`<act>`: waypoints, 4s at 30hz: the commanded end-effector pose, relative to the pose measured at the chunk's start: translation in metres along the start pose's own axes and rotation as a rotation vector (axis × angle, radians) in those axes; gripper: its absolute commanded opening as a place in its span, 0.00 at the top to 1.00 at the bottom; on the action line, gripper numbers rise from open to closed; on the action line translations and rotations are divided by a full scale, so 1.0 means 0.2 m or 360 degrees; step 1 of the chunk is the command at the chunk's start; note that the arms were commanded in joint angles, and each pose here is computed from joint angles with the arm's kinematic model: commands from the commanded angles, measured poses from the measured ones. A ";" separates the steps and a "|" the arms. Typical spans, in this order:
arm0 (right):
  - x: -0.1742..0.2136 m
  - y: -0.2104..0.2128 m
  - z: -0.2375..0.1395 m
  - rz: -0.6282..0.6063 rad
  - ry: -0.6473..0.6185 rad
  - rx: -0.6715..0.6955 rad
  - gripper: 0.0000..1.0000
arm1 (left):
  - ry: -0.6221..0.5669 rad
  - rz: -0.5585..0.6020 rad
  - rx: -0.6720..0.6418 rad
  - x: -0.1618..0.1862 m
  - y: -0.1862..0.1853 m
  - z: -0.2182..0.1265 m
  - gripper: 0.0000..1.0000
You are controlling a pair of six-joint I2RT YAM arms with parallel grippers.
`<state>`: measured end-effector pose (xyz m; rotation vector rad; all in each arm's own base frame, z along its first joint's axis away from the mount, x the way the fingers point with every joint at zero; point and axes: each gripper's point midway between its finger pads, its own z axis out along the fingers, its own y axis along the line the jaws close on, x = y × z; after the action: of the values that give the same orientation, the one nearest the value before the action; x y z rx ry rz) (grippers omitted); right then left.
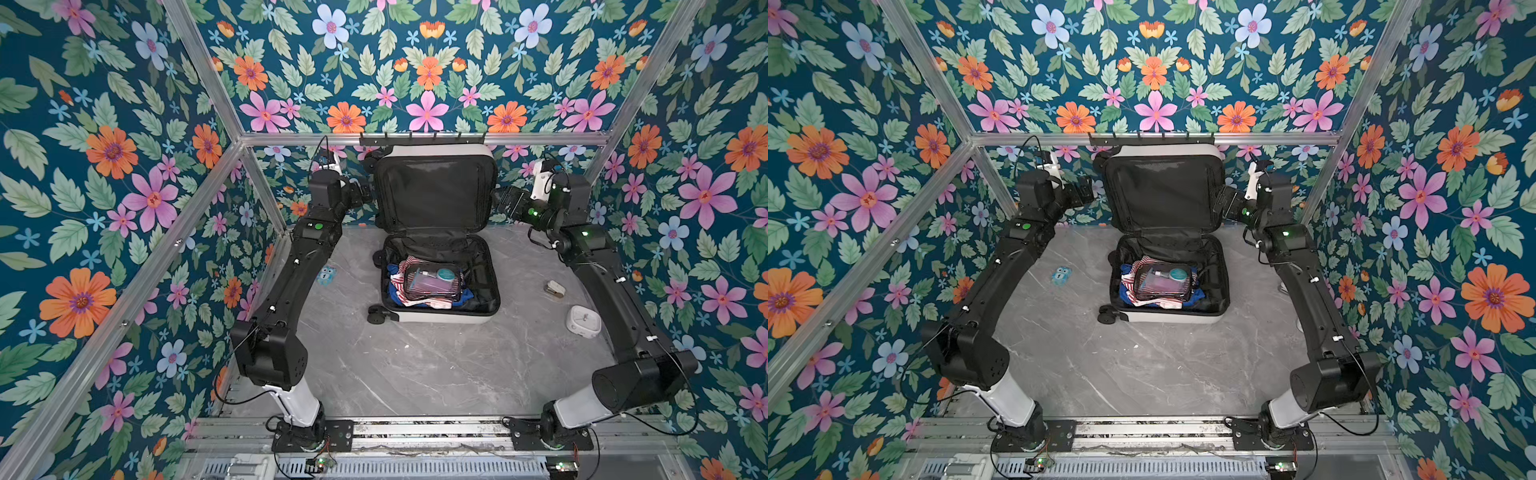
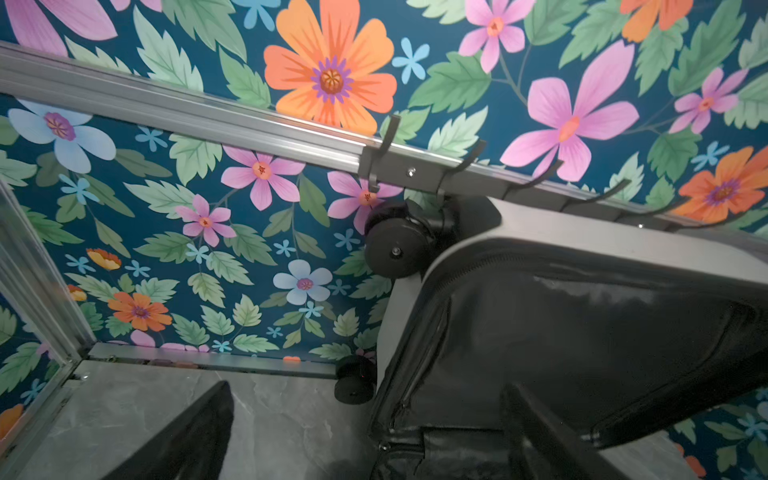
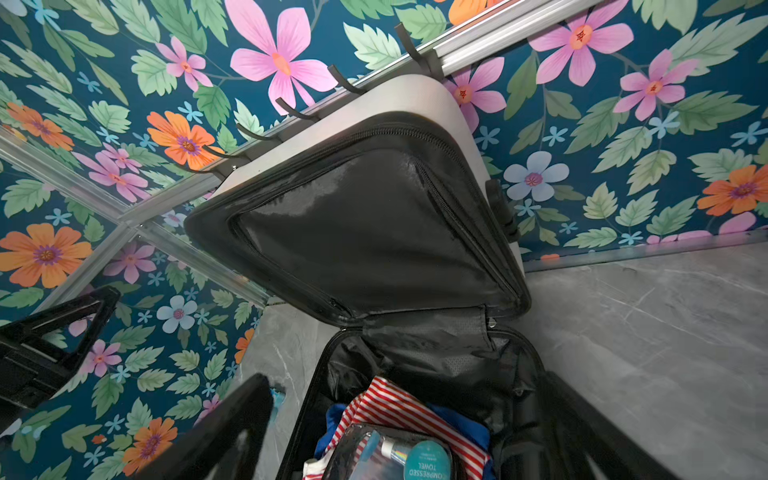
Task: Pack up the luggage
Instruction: 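Raise both grippers to the suitcase lid's top edge, then swing the lid down over the packed clothes with both grippers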
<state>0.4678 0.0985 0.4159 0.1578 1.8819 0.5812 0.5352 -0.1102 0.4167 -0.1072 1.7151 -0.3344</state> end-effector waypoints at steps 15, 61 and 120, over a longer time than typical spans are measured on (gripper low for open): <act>-0.21 -0.11 0.23 0.0367 -0.0044 -0.0178 0.01 | -0.0058 -0.0615 0.0508 -0.08 0.26 0.26 0.06; -0.32 0.09 0.64 0.0446 0.0040 -0.0669 0.03 | 0.0029 -0.0800 0.1344 0.02 -0.44 0.38 0.12; 1.04 -0.79 -0.27 0.0736 0.0603 0.0364 0.30 | 0.0866 -0.0495 0.0156 1.21 0.16 -0.54 0.15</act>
<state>0.3658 0.0149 0.1903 0.7012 2.2651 0.6903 0.3784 -0.1306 0.1979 -0.2325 2.2397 -0.7838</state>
